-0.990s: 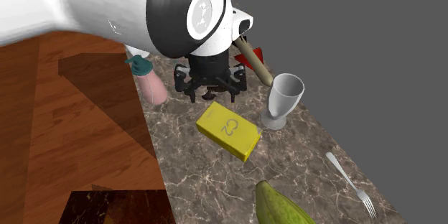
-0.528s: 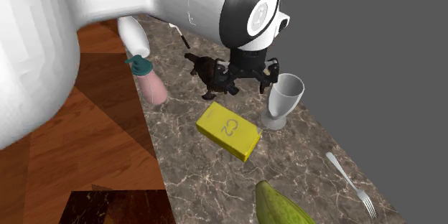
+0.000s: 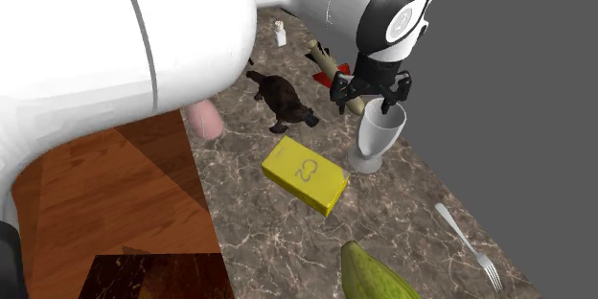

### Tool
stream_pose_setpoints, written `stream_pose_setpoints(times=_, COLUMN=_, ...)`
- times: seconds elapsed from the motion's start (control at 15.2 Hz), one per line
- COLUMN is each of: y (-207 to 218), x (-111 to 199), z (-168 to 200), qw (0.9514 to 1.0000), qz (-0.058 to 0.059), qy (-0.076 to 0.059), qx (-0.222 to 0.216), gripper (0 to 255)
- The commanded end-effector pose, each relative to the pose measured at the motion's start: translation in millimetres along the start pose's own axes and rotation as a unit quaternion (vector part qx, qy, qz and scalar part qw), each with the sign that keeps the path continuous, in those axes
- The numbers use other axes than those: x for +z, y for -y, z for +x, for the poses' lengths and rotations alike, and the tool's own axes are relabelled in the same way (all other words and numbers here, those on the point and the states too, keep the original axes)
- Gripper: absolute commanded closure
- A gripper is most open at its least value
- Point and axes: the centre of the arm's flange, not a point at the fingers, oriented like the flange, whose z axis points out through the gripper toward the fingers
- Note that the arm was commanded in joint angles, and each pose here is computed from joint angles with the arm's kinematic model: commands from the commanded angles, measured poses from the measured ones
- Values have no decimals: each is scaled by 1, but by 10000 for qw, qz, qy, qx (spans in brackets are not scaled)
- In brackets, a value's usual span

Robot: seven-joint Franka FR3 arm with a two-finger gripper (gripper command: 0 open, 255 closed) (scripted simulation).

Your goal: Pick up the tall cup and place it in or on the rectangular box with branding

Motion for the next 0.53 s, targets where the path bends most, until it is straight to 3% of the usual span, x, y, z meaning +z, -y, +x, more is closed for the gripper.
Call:
stream_pose_setpoints(times=0.0, y=-12, x=8, z=4, qw=10000, qz=12, qy=-14, qx=-11, gripper=0)
stream_pose_setpoints(times=0.46, y=-12, x=43, z=4, qw=10000, qz=12, qy=-14, qx=-11, gripper=0)
